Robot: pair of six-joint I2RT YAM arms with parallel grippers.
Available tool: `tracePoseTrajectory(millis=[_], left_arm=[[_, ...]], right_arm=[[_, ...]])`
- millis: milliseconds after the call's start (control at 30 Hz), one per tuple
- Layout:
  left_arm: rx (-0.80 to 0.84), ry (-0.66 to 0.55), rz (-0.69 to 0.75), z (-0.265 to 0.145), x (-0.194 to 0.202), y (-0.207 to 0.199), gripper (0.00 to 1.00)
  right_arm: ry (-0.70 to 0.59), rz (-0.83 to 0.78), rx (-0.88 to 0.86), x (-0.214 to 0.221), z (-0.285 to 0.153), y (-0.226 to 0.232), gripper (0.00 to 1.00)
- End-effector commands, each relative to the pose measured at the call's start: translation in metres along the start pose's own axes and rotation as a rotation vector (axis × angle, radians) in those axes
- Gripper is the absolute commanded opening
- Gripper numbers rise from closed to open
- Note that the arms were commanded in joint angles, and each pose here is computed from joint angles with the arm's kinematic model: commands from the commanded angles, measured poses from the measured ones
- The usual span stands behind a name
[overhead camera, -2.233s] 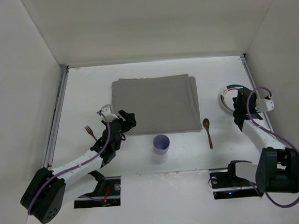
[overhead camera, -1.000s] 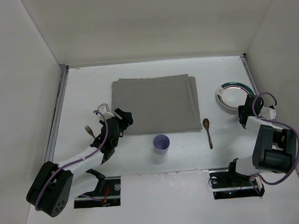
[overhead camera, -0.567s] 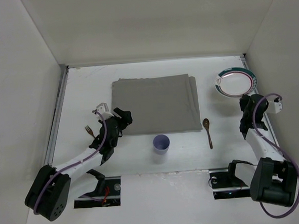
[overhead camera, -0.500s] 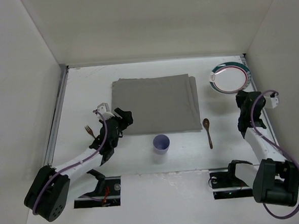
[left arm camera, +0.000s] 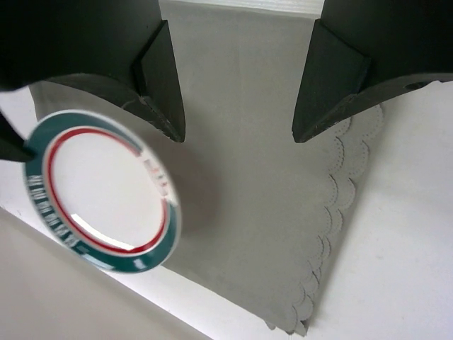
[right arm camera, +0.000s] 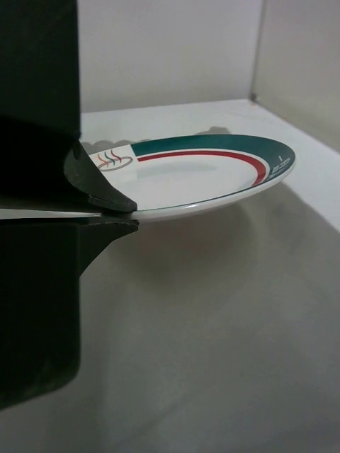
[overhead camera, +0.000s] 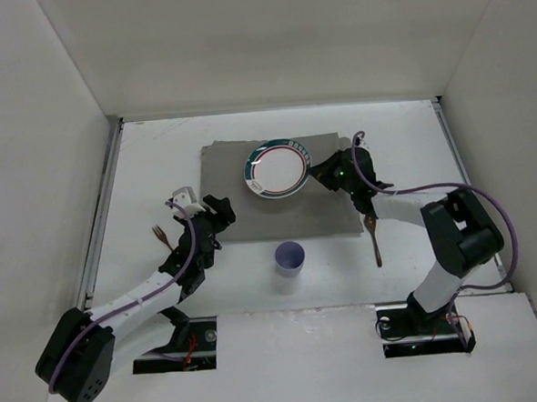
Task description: Set the dinner table for one person
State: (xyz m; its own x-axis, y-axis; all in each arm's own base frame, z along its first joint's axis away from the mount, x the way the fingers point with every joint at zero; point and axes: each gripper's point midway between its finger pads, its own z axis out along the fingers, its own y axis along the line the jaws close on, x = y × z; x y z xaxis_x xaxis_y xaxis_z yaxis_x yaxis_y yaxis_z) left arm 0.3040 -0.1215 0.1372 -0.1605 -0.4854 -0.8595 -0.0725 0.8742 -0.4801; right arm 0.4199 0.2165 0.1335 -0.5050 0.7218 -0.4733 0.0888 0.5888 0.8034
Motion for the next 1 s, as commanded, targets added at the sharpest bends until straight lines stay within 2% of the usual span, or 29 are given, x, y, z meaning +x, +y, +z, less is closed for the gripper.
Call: tracePoseTrajectory(millis=[0,267,433,567,633,767,900,967], left_arm=[[0.001,-0.087,-0.023,0.0,-0.028,-0.008,0.59],[-0.01,-0.075,-0.06,0.0,-0.029,-0.018,0.6],[-0.038,-0.058,-0.035,0.01,-0.016,-0.017,0.6],[-0.055,-0.083,-0.036,0.014,-0.018,-0.009,0.6],[-0.056,-0.085,-0.029,0.014,-0.017,-0.007,0.6],[-0.068,-0.092,-0.019,0.012,-0.018,-0.001,0.6],[-0.073,-0.092,-0.018,0.011,-0.016,0.003,0.6],[-0.073,-0.085,-0.015,0.011,-0.014,0.005,0.61]], right_arm=[[-0.03,-0.001,-0.175,-0.011,0.01,0.055,0.05],[0.074,0.031,-0.096,0.026,0.022,0.021,0.05],[0.144,0.022,0.041,0.054,0.023,-0.026,0.16],[0.183,-0.02,0.079,0.061,0.02,-0.036,0.23],[0.192,-0.04,0.085,0.061,0.017,-0.036,0.31],[0.204,-0.075,0.113,0.06,0.009,-0.038,0.61],[0.14,-0.148,0.157,0.044,-0.013,-0.037,0.71],[0.072,-0.246,0.162,0.032,-0.032,-0.024,0.73]])
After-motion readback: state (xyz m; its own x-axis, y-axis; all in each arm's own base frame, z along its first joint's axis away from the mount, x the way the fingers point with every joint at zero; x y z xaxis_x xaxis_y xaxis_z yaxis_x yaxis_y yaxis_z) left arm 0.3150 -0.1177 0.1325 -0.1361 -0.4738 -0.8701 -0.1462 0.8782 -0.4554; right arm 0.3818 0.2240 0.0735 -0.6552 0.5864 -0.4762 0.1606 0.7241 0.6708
